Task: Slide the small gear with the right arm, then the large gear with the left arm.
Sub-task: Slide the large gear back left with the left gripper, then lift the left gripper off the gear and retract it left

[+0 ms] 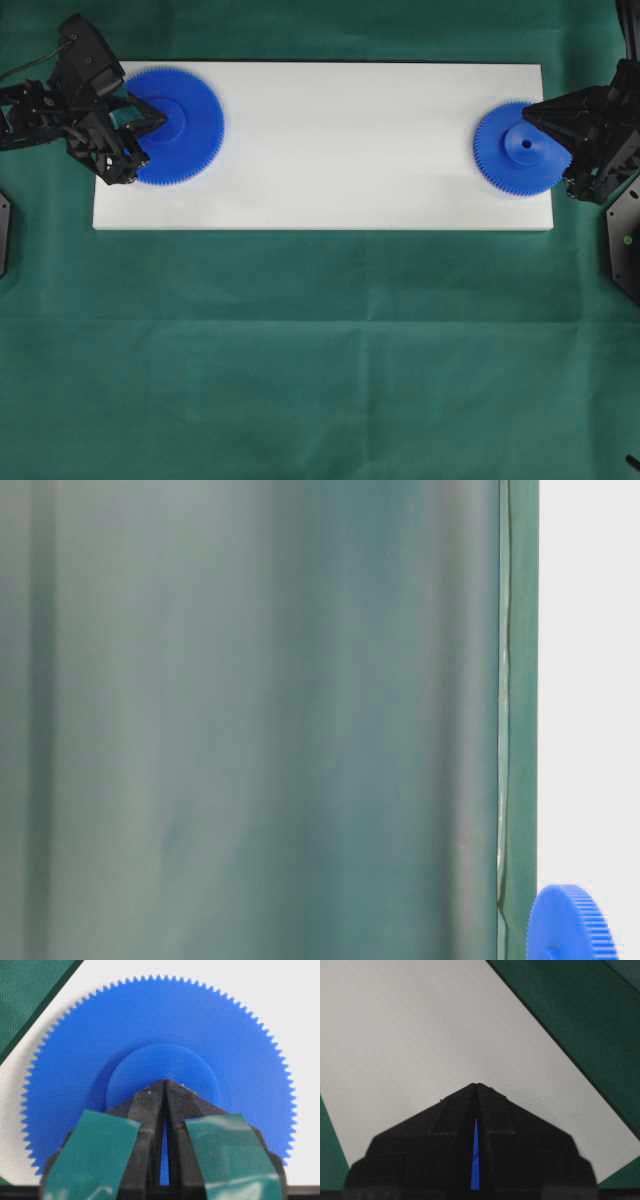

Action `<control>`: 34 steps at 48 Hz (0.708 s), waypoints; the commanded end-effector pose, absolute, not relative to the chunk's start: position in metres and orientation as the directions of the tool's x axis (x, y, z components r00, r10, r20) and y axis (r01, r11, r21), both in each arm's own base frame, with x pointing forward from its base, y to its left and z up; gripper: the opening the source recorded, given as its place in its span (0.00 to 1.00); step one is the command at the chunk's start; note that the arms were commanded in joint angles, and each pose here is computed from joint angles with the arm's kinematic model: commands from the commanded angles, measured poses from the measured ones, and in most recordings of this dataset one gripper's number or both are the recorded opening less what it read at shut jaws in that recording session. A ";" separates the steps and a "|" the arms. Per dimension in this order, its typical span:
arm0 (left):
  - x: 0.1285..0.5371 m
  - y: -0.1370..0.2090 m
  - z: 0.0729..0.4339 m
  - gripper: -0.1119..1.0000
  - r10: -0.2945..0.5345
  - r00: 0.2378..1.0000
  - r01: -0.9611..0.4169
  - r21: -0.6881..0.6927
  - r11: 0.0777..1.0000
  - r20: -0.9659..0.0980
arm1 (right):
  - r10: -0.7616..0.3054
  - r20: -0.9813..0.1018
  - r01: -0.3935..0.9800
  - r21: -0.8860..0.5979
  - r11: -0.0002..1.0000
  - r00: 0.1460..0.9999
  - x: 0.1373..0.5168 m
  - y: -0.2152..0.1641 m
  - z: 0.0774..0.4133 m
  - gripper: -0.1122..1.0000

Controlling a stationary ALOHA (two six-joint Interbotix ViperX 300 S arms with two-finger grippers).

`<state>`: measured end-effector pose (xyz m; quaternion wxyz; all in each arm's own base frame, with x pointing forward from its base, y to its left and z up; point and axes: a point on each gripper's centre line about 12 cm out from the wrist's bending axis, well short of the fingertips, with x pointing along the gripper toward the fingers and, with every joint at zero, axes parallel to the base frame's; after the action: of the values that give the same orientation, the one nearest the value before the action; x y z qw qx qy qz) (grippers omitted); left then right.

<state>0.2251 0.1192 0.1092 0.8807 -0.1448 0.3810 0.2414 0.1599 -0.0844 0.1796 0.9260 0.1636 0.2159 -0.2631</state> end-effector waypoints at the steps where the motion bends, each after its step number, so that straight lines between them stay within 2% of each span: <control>1: 0.229 0.121 0.113 0.10 0.320 0.606 -0.534 -0.074 0.842 -0.728 | -0.416 -0.471 0.552 0.196 0.810 0.778 0.163 -0.085 0.184 0.55; 34: 0.233 0.122 0.118 0.10 0.326 0.618 -0.532 -0.075 0.844 -0.716 | -0.416 -0.471 0.552 0.196 0.810 0.778 0.163 -0.085 0.184 0.55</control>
<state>0.2287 0.1201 0.1118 0.8832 -0.1431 0.3764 0.2403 0.1600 -0.0842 0.1799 0.9264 0.1633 0.2153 -0.2624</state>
